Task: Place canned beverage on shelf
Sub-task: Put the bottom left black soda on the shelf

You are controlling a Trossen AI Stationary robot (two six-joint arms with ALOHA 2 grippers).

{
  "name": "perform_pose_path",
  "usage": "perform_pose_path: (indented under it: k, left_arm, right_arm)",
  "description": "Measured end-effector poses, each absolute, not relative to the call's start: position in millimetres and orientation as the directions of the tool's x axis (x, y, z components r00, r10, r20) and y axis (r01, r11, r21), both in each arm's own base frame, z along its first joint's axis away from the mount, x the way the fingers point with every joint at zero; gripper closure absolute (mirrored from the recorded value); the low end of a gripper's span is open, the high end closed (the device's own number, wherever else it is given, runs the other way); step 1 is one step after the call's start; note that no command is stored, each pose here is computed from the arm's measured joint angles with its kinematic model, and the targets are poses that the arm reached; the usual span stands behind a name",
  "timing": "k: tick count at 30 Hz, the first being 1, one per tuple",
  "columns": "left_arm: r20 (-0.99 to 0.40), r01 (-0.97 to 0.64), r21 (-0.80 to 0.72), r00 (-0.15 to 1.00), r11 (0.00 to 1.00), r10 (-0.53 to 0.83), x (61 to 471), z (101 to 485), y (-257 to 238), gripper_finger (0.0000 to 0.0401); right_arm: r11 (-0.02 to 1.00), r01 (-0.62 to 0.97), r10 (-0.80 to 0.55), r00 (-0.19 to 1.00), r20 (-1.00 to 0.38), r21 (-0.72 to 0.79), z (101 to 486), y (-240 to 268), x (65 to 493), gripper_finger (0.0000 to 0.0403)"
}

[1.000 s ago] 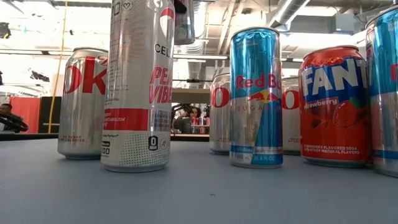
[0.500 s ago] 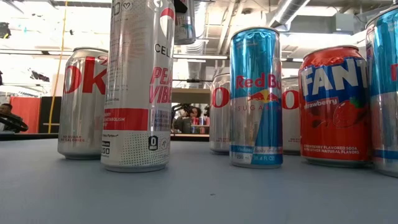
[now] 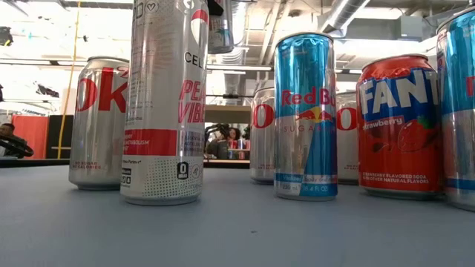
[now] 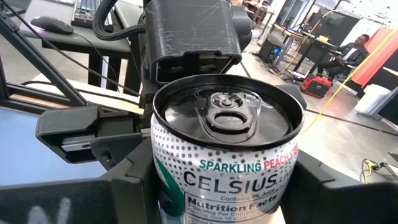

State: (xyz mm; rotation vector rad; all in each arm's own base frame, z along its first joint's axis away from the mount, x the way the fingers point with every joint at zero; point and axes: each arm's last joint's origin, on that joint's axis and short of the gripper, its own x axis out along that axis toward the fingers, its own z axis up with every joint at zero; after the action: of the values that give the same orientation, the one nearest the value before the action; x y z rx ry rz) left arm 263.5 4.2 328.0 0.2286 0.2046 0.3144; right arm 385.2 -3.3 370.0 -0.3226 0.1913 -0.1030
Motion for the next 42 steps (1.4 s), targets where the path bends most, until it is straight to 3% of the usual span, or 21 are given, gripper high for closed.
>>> perform_pose_path:
  k: [6, 13, 21, 34, 42]
  left_arm:
    - [-0.172, -0.277, 0.255, 0.93, 0.927, 0.325, 262, 328, 4, 0.0144]
    - [-0.186, -0.21, 0.246, 0.948, 0.946, 0.259, 252, 334, 2, 0.0093]
    - [-0.238, -0.319, 0.232, 0.897, 0.919, 0.372, 228, 339, 6, 0.007]
    - [-0.099, -0.423, 0.146, 0.893, 0.894, 0.439, 168, 372, 9, 0.0069]
    - [-0.107, -0.424, 0.145, 0.891, 0.894, 0.441, 159, 372, 9, 0.0069]
  right_arm:
    - [0.943, 0.069, -0.13, 0.977, -0.171, -0.324, 370, -3, 385, 0.0178]
    - [0.945, 0.041, -0.107, 0.976, -0.189, -0.323, 367, -5, 386, 0.0177]
    - [0.947, 0.06, -0.118, 0.979, -0.167, -0.315, 369, -21, 386, 0.0177]
    - [0.975, 0.178, -0.18, 0.984, -0.004, -0.135, 367, -126, 392, 0.0177]
    - [0.985, 0.147, -0.152, 0.988, -0.042, -0.094, 358, -171, 427, 0.0176]
